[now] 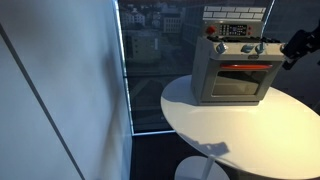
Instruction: Turn the third knob from the left on the stove to the right
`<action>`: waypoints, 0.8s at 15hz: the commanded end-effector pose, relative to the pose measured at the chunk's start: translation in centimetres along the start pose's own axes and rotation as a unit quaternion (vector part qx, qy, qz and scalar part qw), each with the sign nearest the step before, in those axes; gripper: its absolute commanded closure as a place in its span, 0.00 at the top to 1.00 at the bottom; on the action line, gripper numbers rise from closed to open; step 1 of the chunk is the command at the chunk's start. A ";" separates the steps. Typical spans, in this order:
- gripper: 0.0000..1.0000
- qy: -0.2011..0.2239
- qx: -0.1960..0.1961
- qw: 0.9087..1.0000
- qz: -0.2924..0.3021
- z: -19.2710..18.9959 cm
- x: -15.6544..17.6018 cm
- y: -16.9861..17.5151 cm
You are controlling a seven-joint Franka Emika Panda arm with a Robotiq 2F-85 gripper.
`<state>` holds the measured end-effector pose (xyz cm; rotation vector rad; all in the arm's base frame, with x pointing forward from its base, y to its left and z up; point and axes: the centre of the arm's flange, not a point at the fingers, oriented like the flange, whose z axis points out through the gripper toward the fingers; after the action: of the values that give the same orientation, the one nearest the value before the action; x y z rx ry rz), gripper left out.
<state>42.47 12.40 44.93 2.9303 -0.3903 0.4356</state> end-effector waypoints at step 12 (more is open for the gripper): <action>1.00 0.101 0.006 0.988 0.119 0.1 10.9 3.2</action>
<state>49.56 7.60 48.14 2.8488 -0.6253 0.6970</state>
